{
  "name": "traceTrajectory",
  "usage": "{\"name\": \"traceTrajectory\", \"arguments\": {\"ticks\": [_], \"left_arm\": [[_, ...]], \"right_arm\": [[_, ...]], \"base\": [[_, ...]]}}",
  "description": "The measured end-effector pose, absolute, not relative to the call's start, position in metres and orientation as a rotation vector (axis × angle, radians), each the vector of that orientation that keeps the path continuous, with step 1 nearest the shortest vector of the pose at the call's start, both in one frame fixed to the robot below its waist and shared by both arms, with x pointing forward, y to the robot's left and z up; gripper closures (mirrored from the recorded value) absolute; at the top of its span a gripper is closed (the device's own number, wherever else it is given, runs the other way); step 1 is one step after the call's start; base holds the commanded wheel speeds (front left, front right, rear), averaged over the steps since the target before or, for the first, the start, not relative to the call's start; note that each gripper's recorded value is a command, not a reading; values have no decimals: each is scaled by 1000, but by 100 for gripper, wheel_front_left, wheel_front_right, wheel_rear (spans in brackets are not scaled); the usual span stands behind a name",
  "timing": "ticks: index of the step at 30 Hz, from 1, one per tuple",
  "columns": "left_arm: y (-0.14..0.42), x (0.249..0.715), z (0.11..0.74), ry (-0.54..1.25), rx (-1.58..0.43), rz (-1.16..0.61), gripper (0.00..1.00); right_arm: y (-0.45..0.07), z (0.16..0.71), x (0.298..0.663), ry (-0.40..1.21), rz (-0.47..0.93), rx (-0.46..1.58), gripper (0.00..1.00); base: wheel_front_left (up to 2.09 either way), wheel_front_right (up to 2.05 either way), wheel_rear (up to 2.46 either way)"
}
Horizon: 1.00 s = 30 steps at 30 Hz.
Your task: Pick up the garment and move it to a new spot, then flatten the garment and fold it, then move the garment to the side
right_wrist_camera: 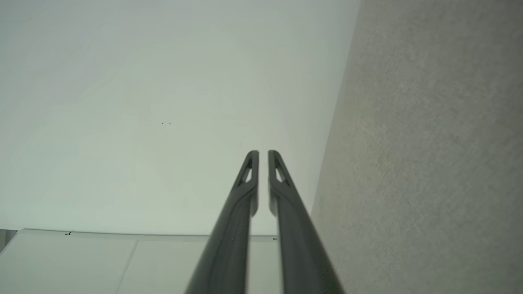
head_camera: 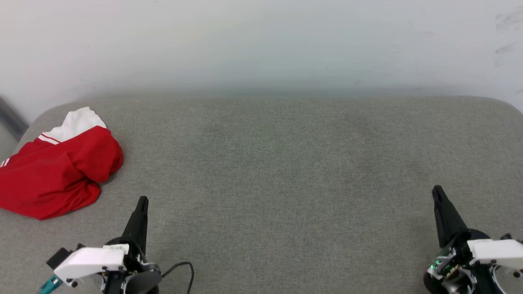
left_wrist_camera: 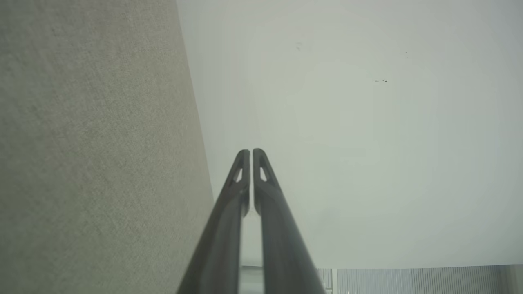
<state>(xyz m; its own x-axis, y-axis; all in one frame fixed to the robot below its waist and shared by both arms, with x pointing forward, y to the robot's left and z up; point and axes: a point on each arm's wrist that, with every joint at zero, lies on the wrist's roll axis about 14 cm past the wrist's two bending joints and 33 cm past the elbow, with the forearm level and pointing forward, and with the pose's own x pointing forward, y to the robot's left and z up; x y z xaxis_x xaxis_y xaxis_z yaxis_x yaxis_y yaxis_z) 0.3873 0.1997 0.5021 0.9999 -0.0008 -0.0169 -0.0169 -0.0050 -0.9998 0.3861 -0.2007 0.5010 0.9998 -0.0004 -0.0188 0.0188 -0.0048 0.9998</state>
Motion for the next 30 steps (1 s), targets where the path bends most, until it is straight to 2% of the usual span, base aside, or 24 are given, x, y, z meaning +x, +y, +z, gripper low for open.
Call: {"name": "traceTrajectory", "arguments": {"ticks": [4,13,30], "left_arm": [[198,377,481,61,-1580,63,0],[203,377,486,27,-1520,80,0],[199,383,507,10,-1162,87,0]], "right_arm": [[-202,479,375,58,-73,1579,0],[-209,480,372,29,-102,1496,0],[-217,511,372,-61,-71,1119,0]], "base": [[0,0,0],[0,0,0],[0,0,0]]}}
